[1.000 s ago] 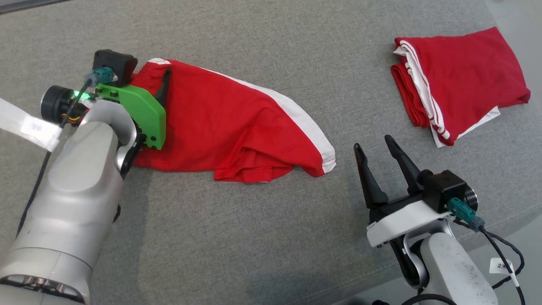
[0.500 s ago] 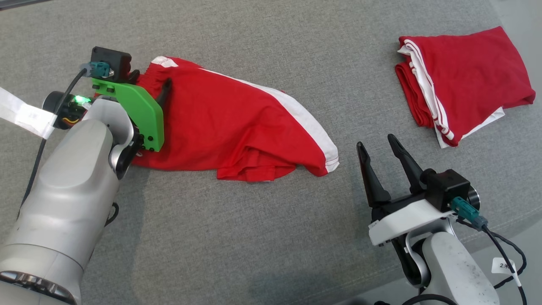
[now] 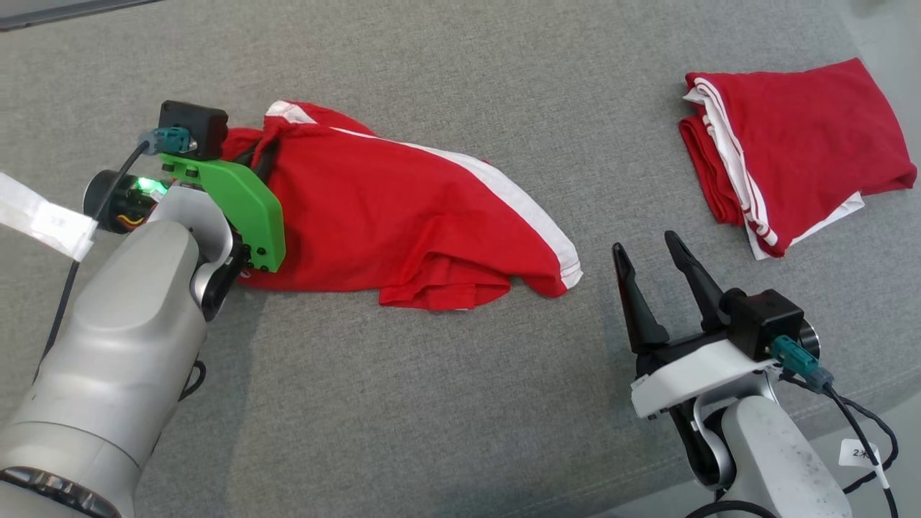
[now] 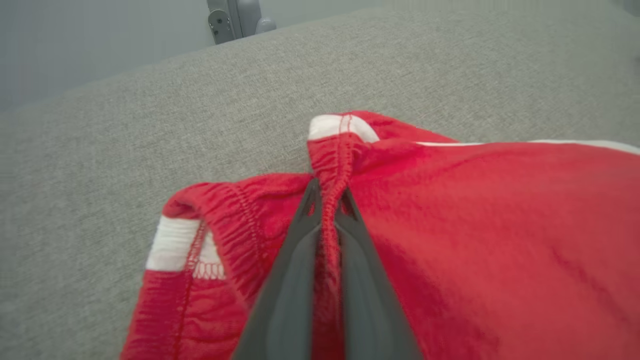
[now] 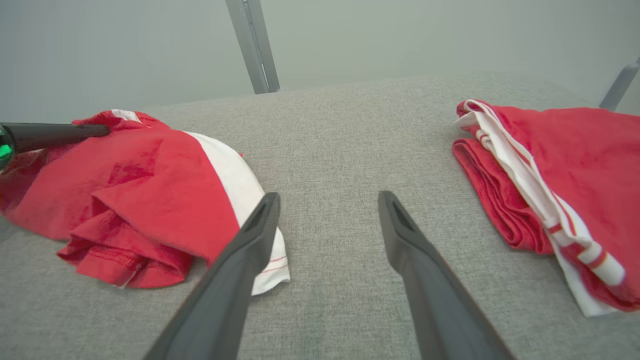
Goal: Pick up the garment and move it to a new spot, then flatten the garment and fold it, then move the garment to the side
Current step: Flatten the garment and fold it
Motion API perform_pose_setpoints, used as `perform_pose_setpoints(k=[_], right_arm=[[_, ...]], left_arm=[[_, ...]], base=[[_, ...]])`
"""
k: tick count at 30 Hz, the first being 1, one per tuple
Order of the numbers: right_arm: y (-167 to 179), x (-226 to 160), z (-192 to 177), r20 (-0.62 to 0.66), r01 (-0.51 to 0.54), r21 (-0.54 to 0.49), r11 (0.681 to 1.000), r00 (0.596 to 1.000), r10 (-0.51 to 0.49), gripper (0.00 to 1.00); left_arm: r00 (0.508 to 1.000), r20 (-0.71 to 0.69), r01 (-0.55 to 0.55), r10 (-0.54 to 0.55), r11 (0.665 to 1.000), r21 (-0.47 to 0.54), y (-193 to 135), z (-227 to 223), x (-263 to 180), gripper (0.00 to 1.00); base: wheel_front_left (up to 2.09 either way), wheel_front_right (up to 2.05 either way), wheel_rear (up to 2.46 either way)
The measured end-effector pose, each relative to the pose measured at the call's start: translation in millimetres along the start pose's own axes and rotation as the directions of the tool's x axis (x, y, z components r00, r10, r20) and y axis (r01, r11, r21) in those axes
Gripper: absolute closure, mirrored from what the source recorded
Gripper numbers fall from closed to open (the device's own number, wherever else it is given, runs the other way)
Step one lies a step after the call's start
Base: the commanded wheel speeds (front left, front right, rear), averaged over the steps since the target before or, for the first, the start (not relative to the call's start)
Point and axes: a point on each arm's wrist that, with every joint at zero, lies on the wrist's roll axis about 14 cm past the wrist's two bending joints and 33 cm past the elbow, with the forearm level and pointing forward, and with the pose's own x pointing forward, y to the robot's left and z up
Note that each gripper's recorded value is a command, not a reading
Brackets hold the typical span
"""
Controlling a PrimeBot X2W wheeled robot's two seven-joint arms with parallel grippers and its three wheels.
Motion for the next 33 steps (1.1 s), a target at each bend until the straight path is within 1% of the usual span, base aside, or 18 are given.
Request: perform_pose_setpoints(k=[5, 8, 10, 11, 16, 18, 19, 20, 22, 23, 24, 25, 26, 28, 29, 30, 31, 33], right_arm=[[3.0, -2.8, 3.1, 0.009, -0.005, 0.008, 1.0, 1.0, 0.005, 0.0], [5.5, -8.4, -0.9, -0.003, -0.008, 0.015, 1.0, 1.0, 0.008, 0.0], [9.8, -10.9, -1.6, -0.005, -0.019, 0.016, 1.0, 1.0, 0.019, 0.0], [14.5, -13.4, -2.4, -0.007, -0.03, 0.021, 0.999, 1.0, 0.03, 0.0], [31.8, -19.8, -3.7, -0.01, -0.075, 0.032, 0.997, 0.997, 0.076, 0.0], [38.8, -20.3, -1.1, -0.002, -0.096, 0.034, 0.995, 0.995, 0.096, 0.0], [42.5, -20.9, 0.8, 0.004, -0.106, 0.035, 0.994, 0.994, 0.106, 0.0], [45.8, -22.2, 1.2, 0.005, -0.115, 0.035, 0.993, 0.993, 0.115, 0.0], [52.6, -25.1, 2.5, 0.008, -0.135, 0.035, 0.99, 0.991, 0.135, 0.0], [55.6, -26.0, 4.3, 0.013, -0.144, 0.034, 0.989, 0.99, 0.144, 0.0], [58.7, -26.8, 6.2, 0.019, -0.153, 0.033, 0.988, 0.988, 0.152, 0.0], [61.5, -27.8, 8.0, 0.024, -0.16, 0.032, 0.987, 0.987, 0.16, 0.0], [63.4, -29.2, 9.5, 0.028, -0.166, 0.031, 0.986, 0.986, 0.165, 0.0], [67.6, -31.2, 13.7, 0.04, -0.179, 0.026, 0.984, 0.983, 0.178, 0.0], [69.6, -31.9, 15.9, 0.046, -0.185, 0.024, 0.982, 0.982, 0.184, 0.0], [71.1, -32.8, 17.3, 0.05, -0.19, 0.021, 0.982, 0.981, 0.188, 0.0], [72.9, -33.7, 18.7, 0.053, -0.195, 0.019, 0.981, 0.98, 0.194, 0.0], [74.3, -35.7, 20.4, 0.058, -0.199, 0.015, 0.98, 0.979, 0.198, 0.0]], left_arm=[[0.993, 0.117, -0.012, 0.012, 1.0, -0.002, -0.8, 20.8, -12.8, 1.0], [0.984, 0.176, -0.026, 0.027, 1.0, -0.008, -1.3, 24.9, -26.4, 1.0], [0.978, 0.205, -0.038, 0.044, 0.999, -0.03, -1.0, 23.3, -37.6, 1.0], [0.973, 0.219, -0.058, 0.067, 0.997, -0.048, 0.7, 16.8, -50.5, 1.0], [0.967, 0.21, -0.124, 0.142, 0.988, -0.096, 4.3, -11.8, -86.4, 1.0], [0.96, 0.234, -0.134, 0.152, 0.987, -0.093, -0.3, -14.2, -100.4, 1.0], [0.953, 0.253, -0.141, 0.167, 0.983, -0.118, -1.5, -13.9, -108.1, 0.99], [0.947, 0.266, -0.152, 0.182, 0.98, -0.128, -2.9, -15.5, -116.0, 0.89], [0.94, 0.275, -0.159, 0.201, 0.973, -0.165, -7.9, -27.3, -132.4, 0.92], [0.935, 0.28, -0.176, 0.22, 0.969, -0.173, -8.9, -32.9, -141.0, 0.91], [0.933, 0.281, -0.181, 0.225, 0.968, -0.176, -11.9, -39.1, -148.4, 0.94], [0.933, 0.275, -0.185, 0.234, 0.963, -0.194, -15.0, -47.3, -154.8, 0.95], [0.932, 0.271, -0.188, 0.241, 0.96, -0.207, -19.1, -54.6, -161.0, 0.89], [0.932, 0.257, -0.203, 0.257, 0.954, -0.219, -23.8, -69.1, -171.7, 0.82], [0.926, 0.26, -0.216, 0.276, 0.948, -0.235, -22.4, -71.8, -177.0, 0.75], [0.917, 0.265, -0.231, 0.297, 0.94, -0.251, -19.9, -72.6, -181.5, 0.51], [0.914, 0.263, -0.243, 0.308, 0.936, -0.253, -18.6, -75.5, -185.1, 0.0], [0.908, 0.258, -0.263, 0.33, 0.928, -0.263, -17.8, -82.5, -191.3, 0.0]], base=[[0.0, 0.0, 0.0], [0.0, 0.0, 0.0], [0.0, 0.0, 0.0], [0.0, 0.0, 0.0], [0.0, 0.0, 0.0], [0.0, 0.0, 0.0], [0.0, 0.0, 0.0], [0.0, 0.0, 0.0], [0.0, 0.0, 0.0], [0.0, 0.0, 0.0], [0.0, 0.0, 0.0], [0.0, 0.0, 0.0], [0.0, 0.0, 0.0], [0.0, 0.0, 0.0], [0.0, 0.0, 0.0], [0.0, 0.0, 0.0], [0.0, 0.0, 0.0], [0.0, 0.0, 0.0]])
